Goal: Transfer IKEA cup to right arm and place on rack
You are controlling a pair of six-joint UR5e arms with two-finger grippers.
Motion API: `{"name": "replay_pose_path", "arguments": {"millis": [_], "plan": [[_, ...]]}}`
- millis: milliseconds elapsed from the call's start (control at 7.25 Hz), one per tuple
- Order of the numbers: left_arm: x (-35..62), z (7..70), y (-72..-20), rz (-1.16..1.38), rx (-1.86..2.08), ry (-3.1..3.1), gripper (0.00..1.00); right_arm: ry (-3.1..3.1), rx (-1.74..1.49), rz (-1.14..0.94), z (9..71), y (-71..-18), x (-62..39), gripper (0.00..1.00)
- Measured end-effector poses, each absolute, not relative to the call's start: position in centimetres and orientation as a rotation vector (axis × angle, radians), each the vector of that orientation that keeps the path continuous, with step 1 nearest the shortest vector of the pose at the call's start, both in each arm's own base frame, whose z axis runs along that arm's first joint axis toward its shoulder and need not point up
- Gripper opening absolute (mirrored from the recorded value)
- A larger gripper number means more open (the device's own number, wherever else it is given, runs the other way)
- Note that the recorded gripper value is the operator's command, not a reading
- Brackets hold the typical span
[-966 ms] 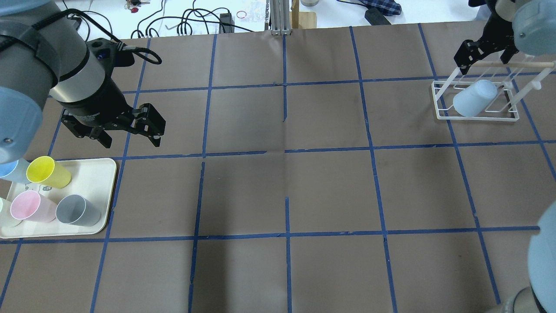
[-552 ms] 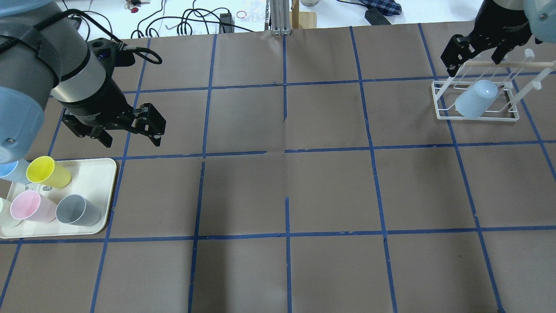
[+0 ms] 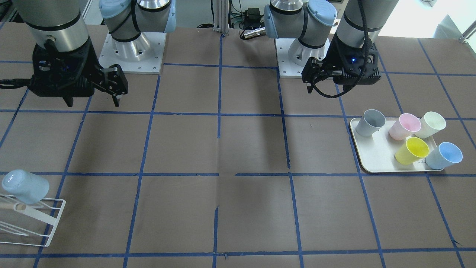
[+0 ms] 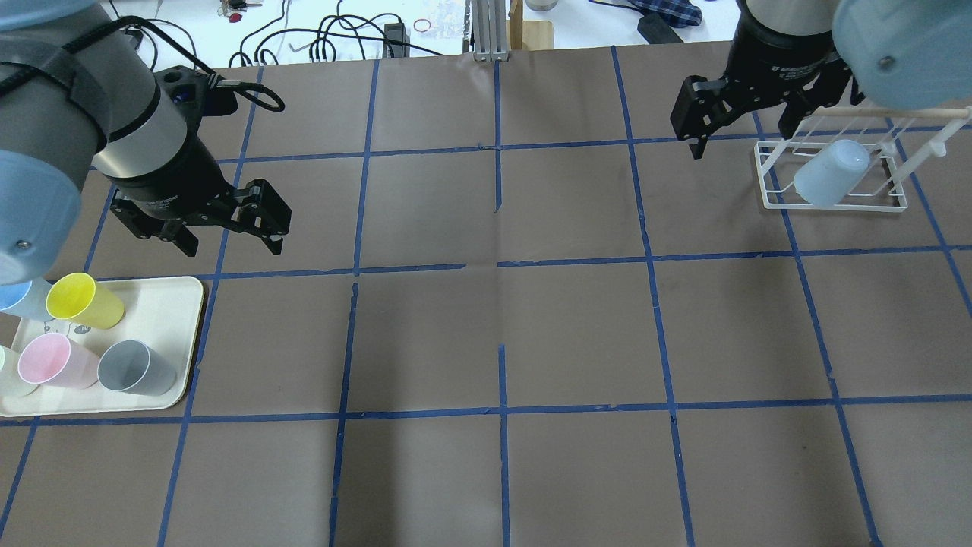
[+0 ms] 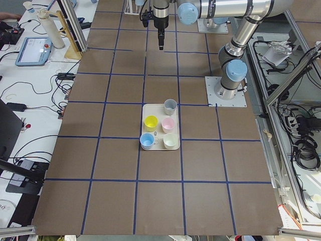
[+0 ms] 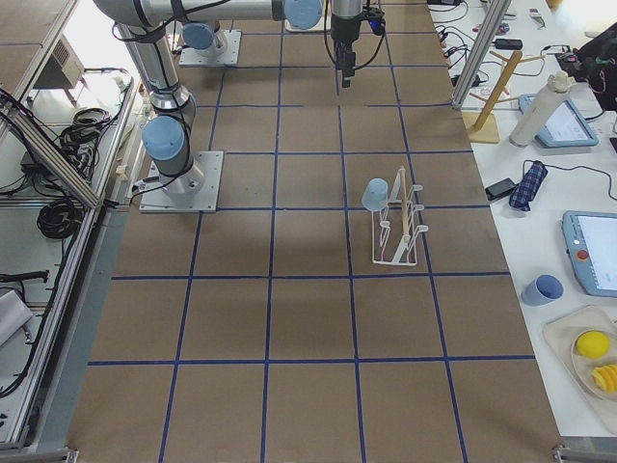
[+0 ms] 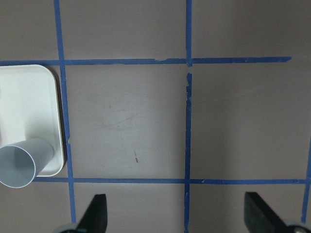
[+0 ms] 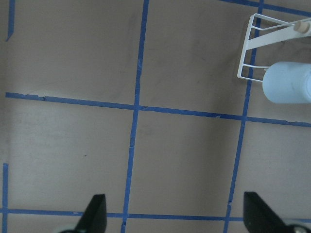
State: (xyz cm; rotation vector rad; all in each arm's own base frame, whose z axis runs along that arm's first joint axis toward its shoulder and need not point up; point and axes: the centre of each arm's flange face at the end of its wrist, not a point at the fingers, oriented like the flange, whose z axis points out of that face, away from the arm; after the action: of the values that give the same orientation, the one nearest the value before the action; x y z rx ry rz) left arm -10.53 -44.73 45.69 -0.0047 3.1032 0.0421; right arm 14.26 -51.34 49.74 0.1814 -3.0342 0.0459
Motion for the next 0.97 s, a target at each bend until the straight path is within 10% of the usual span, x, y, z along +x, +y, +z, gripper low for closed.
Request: {"name": "replay_pose_path", "arguments": {"millis": [966], "plan": [[-10.55,45.77,-44.64,0.039,0.009,3.104,1.00,-3.116,0.015,-0.006,49.75,-50.05,15.89,1.00]]}}
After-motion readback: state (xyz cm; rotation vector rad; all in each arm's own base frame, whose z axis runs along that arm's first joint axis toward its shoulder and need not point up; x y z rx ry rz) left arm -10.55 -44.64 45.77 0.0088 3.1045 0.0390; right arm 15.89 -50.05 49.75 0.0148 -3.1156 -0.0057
